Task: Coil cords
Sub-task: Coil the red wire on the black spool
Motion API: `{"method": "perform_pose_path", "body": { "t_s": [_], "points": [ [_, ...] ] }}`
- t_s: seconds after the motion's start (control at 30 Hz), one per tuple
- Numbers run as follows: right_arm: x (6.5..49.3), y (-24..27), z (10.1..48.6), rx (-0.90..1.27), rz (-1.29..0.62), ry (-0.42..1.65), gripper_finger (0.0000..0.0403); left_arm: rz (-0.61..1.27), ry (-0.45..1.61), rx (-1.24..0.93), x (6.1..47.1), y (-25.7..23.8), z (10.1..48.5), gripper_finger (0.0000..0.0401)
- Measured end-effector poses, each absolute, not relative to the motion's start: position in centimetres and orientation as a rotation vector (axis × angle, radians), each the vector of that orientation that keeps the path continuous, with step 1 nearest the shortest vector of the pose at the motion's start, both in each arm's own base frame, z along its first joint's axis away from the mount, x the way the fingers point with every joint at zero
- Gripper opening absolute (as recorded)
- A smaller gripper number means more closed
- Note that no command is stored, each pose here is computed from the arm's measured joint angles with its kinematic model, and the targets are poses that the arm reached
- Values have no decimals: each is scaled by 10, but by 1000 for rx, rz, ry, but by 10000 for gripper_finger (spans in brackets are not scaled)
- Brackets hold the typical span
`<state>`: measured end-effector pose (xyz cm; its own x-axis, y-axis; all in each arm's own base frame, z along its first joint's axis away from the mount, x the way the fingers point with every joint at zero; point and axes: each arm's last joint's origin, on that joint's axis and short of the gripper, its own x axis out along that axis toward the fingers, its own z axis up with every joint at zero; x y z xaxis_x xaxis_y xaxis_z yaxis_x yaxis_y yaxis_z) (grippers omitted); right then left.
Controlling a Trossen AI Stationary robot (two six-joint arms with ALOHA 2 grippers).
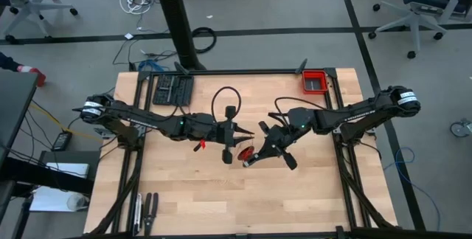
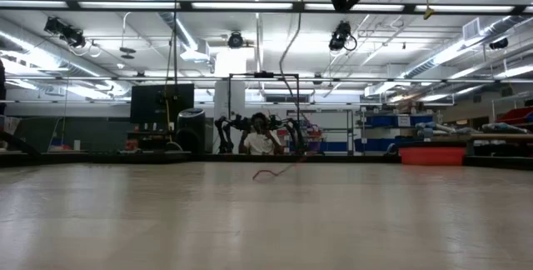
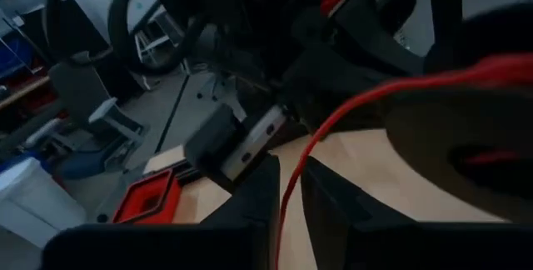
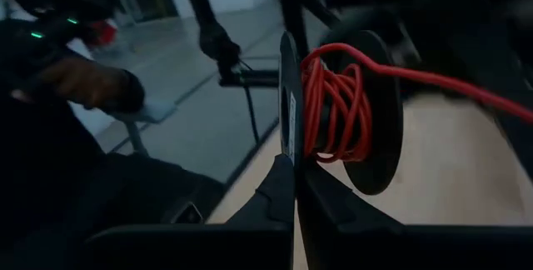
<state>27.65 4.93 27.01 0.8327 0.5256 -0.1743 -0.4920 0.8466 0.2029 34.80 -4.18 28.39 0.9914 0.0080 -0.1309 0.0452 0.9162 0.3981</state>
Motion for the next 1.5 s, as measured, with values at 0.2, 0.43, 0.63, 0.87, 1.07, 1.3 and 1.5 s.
{"method": "perform_pose_path", "body": {
  "t_s": [0.2, 0.43, 0.63, 0.87, 1.07, 1.3, 1.5],
  "points": [
    [278, 49, 274, 85, 582, 151, 2, -43, 117, 382, 348, -43, 284, 53],
    [280, 44, 286, -8, 558, 1, 2, -84, 90, 344, 350, -45, 285, 53],
    [280, 39, 299, -71, 530, -147, 2, -90, 82, 317, 356, -46, 278, 53],
    [279, 37, 307, -134, 432, -239, 1, -93, 100, 316, 356, -46, 276, 53],
    [272, 38, 311, -161, 345, -375, 1, -93, 108, 313, 355, -46, 276, 53],
    [262, 38, 300, -163, 274, -455, 1, -57, 106, 322, 355, -45, 277, 43],
    [261, 36, 299, -161, 263, -435, 1, -47, 124, 346, 355, -44, 275, 3]
  ]
}}
